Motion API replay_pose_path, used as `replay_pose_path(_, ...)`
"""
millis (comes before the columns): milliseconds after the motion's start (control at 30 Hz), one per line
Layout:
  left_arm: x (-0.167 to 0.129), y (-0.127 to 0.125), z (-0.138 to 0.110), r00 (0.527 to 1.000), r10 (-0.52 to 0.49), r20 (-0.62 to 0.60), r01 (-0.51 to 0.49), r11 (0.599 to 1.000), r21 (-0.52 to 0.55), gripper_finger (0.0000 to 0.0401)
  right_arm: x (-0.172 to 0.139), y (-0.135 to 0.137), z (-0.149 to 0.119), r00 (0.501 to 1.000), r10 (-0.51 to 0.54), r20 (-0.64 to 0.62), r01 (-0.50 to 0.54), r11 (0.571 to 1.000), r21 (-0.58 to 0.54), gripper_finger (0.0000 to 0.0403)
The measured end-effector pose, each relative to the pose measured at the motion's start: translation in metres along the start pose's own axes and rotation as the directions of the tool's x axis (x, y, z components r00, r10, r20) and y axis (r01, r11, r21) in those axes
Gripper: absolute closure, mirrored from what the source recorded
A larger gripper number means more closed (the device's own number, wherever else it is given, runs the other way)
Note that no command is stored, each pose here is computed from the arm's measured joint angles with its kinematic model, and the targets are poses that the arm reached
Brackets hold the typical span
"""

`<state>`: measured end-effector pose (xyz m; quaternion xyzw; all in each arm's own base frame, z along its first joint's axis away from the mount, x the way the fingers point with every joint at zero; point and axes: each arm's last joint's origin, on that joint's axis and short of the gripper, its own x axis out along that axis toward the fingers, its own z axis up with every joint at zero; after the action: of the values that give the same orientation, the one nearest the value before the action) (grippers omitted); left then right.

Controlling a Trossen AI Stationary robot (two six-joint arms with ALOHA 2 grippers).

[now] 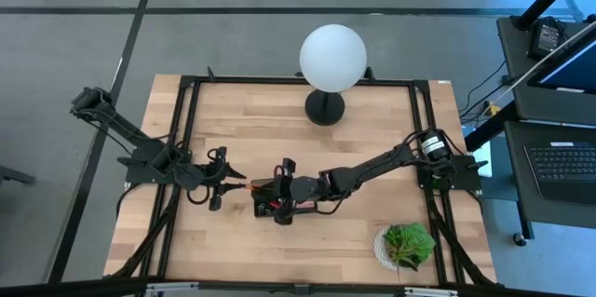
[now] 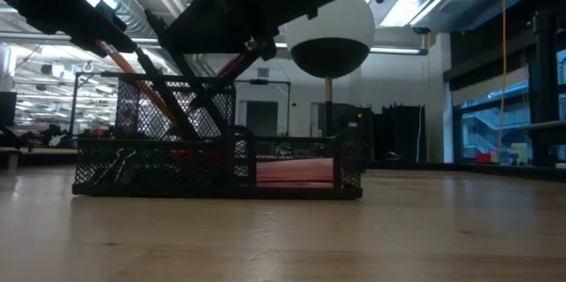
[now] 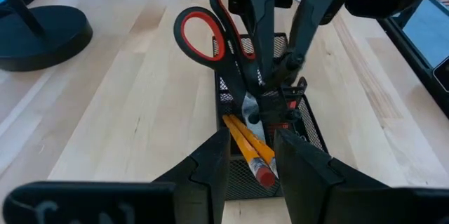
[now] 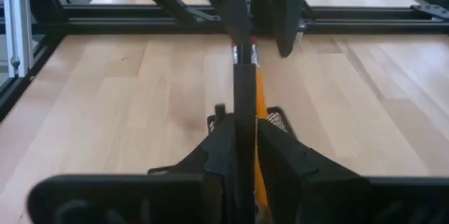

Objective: Pick and place office supplies into organizer
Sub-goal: Put the black pen into the black desk organizer, then return to Home Position

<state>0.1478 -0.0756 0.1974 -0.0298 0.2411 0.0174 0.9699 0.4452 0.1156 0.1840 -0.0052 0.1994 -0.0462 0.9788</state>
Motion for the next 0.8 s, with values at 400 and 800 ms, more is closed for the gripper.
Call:
replay_pose_path(400,0.000,0.000,0.000,1.000,-0.002,0.000,0.002,1.000,-0.001,0.0295,0.001,0.000,-0.002,1.000,0.001,-0.010,-0.001,1.000,0.002,0.0278)
replay_pose_path(800,-0.008,0.001,0.006,0.997,-0.062,0.047,0.064,0.997,-0.031,0.0295,-0.034,-0.006,0.039,0.999,0.008,0.048,-0.009,1.000,0.023,0.0257)
